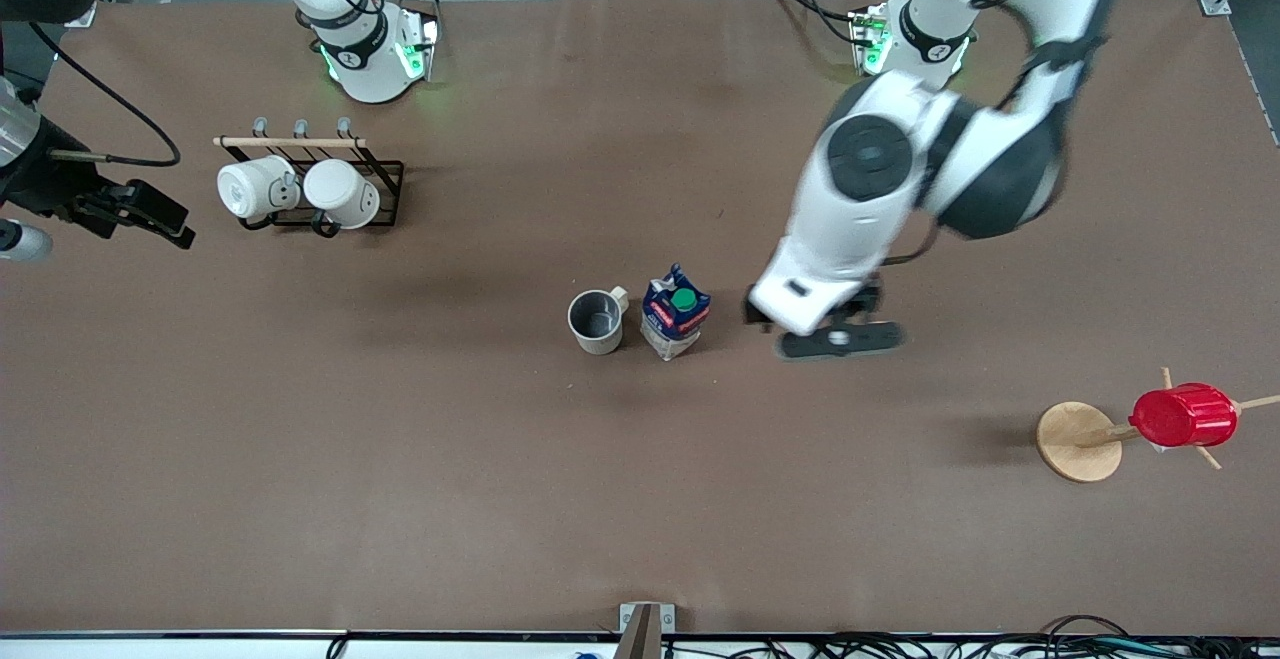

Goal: Place cup and milk on table

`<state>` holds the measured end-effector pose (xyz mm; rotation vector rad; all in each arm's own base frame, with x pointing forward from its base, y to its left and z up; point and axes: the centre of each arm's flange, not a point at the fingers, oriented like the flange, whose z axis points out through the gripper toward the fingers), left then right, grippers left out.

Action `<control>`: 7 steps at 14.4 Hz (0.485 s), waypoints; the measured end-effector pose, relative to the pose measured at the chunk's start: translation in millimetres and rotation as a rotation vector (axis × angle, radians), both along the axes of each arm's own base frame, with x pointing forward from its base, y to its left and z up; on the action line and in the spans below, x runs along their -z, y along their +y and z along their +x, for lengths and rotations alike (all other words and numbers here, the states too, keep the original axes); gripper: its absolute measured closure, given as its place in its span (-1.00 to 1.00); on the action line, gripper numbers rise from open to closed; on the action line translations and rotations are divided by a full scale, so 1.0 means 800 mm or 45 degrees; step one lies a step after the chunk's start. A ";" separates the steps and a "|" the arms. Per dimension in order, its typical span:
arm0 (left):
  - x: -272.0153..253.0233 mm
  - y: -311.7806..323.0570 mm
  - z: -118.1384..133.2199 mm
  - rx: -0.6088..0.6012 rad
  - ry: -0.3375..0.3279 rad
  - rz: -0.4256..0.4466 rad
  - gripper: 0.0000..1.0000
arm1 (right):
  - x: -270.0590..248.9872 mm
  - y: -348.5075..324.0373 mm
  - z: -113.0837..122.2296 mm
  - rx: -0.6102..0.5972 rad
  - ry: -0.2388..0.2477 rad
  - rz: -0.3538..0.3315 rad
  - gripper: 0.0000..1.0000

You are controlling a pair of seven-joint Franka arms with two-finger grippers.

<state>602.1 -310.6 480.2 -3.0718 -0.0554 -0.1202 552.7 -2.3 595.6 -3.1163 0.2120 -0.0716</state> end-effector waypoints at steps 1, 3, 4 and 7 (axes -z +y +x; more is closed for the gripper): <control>-0.030 0.031 0.002 0.011 -0.014 0.012 -1.00 | 0.001 -0.004 0.000 -0.011 0.002 -0.001 -0.97; -0.072 0.082 0.002 0.031 -0.025 0.038 -1.00 | 0.004 -0.010 -0.002 -0.023 0.012 -0.002 -0.97; -0.082 0.100 0.004 0.046 -0.027 0.046 -1.00 | 0.006 -0.010 -0.003 -0.029 0.023 -0.002 -0.96; -0.095 0.160 0.016 0.090 -0.016 0.049 -1.00 | 0.008 -0.007 -0.005 -0.043 0.043 -0.001 -0.95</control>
